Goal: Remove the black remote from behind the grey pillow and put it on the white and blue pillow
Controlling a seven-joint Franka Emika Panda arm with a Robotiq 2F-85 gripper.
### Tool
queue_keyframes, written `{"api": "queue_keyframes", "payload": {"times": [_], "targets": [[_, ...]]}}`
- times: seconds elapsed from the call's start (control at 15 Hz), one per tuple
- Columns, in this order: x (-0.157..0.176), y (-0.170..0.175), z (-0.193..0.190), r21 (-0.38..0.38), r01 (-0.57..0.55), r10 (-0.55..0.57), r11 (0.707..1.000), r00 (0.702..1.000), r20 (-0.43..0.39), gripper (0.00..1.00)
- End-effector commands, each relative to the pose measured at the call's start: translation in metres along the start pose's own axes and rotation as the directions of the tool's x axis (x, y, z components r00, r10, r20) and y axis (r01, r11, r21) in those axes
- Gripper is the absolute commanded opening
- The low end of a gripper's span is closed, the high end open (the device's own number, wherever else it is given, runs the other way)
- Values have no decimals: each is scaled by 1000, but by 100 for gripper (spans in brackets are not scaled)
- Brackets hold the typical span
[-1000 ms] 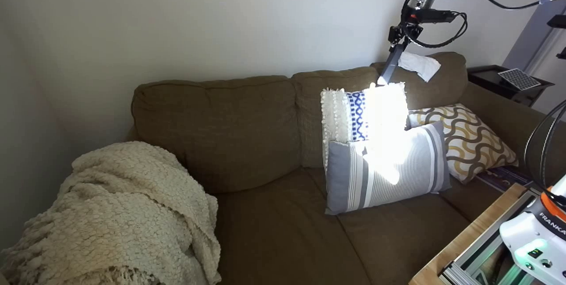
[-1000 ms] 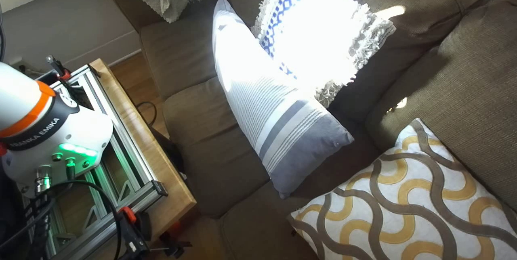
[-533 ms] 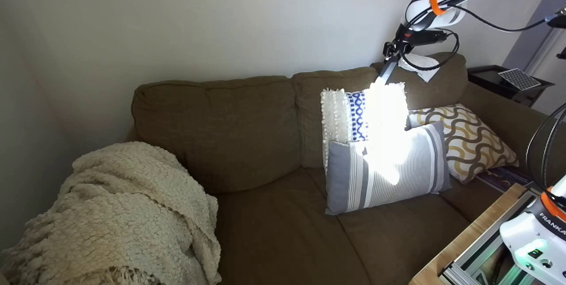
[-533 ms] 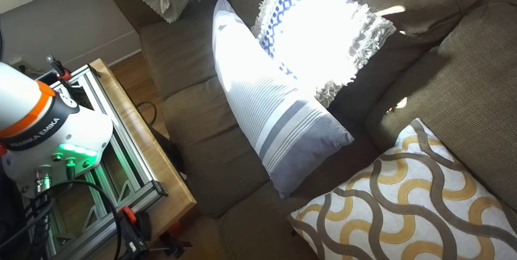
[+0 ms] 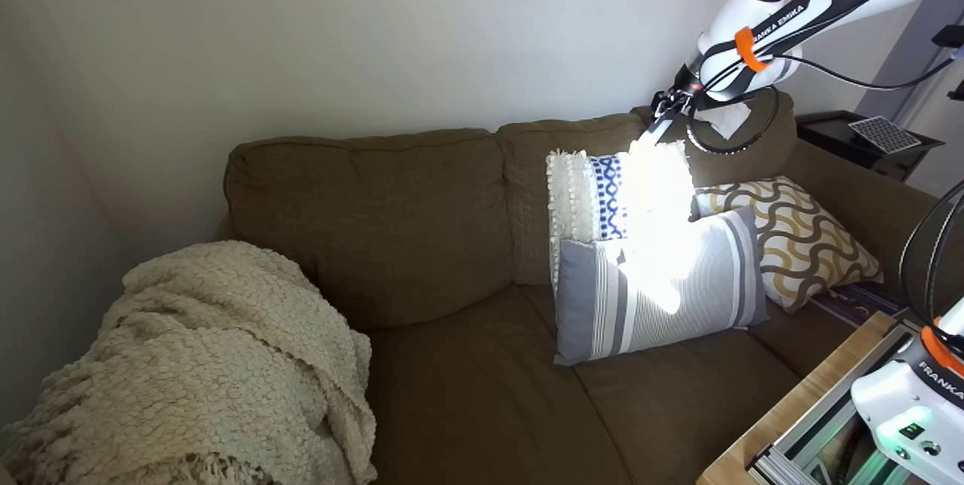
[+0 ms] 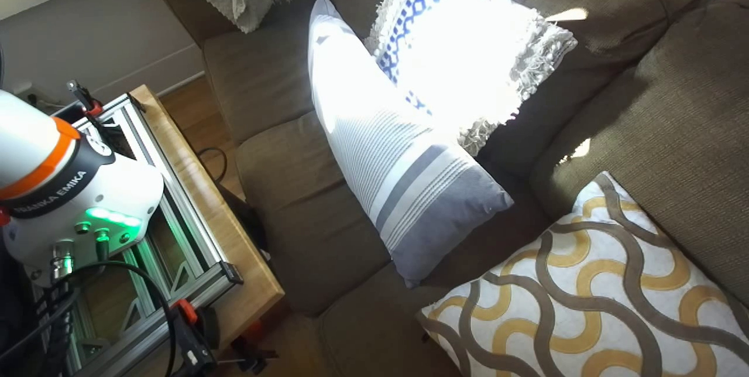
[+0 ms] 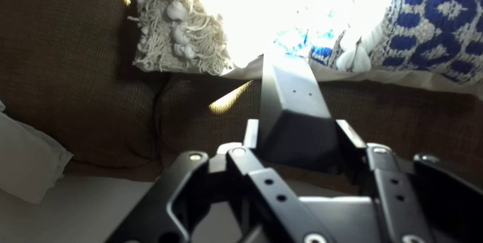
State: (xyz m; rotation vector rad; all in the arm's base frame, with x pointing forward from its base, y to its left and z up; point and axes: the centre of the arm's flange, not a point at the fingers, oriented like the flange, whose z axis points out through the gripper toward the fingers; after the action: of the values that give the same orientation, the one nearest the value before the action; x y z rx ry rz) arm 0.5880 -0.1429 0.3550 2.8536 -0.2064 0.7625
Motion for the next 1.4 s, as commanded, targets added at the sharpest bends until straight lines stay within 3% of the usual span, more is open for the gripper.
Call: {"api": "queue_keyframes", "payload": {"times": [0.0, 0.4, 0.6, 1.07, 1.33], "targets": [[-22, -2, -13, -37, 5, -8, 999, 997, -83, 27], [-21, 7, -21, -60, 31, -41, 998, 984, -173, 27], [-26, 3, -9, -54, 51, -58, 997, 988, -141, 27], [-57, -32, 41, 40, 71, -70, 997, 997, -7, 27], [-61, -36, 55, 68, 41, -42, 997, 999, 21, 27]]}}
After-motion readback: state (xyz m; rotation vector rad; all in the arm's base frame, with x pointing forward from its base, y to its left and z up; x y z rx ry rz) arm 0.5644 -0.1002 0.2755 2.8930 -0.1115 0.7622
